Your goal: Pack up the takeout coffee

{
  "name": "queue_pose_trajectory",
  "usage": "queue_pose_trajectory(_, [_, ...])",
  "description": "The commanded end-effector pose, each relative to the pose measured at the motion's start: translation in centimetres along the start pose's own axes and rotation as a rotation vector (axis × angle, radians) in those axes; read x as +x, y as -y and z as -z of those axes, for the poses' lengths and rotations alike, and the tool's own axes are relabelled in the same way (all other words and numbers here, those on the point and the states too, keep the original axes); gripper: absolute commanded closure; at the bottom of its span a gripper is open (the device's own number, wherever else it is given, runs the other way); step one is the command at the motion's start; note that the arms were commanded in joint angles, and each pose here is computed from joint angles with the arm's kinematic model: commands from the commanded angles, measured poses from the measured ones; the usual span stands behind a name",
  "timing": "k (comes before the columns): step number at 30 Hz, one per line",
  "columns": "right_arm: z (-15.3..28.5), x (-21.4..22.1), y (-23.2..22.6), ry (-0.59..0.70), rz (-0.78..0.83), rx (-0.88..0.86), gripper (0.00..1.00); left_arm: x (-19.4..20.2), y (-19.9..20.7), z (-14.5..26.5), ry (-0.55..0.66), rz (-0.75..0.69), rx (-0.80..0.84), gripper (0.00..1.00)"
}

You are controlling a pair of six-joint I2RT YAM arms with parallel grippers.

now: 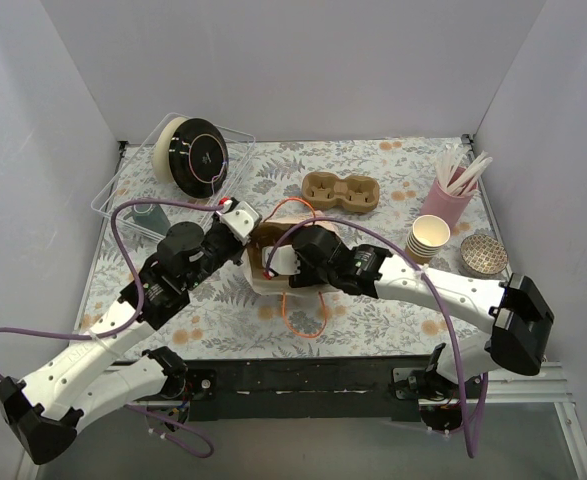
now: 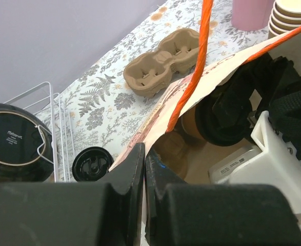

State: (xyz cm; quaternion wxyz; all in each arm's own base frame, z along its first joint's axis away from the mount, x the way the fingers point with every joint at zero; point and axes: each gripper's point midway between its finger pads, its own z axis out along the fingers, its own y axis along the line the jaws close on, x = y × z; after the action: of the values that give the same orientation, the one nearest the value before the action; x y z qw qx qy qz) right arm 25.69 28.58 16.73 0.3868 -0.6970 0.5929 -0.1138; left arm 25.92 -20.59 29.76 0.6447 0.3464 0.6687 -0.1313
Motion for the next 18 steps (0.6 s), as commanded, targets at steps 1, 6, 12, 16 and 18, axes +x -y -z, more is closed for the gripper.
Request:
queue_pose_trajectory(1, [0.9, -2.3, 2.6, 0.122, -0.005, 0.081, 0.68, -1.7, 1.5, 0.9, 0.071, 0.021, 0.086, 1.00])
queue_pose_trajectory(6, [1.3, -3.5, 3.7, 0.167, 0.002, 0.098, 0.68, -1.5, 2.3, 0.8, 0.044, 0.005, 0.137, 1.00])
queue_pose_trajectory(12, [1.3, -3.3, 3.5, 0.159, 0.021, 0.073, 0.69, -1.2, 2.7, 0.9, 0.026, 0.016, 0.161, 1.00])
queue_pose_trajectory(16, [1.0, -3.4, 2.5, 0.179, 0.036, 0.022, 0.69, -1.1, 3.0, 1.0, 0.016, 0.019, 0.173, 1.00])
queue_pose_trajectory(18, [0.6, -3.0, 2.3, 0.160, 0.046, 0.024, 0.69, -1.0, 3.0, 1.0, 0.013, 0.024, 0.174, 1.00])
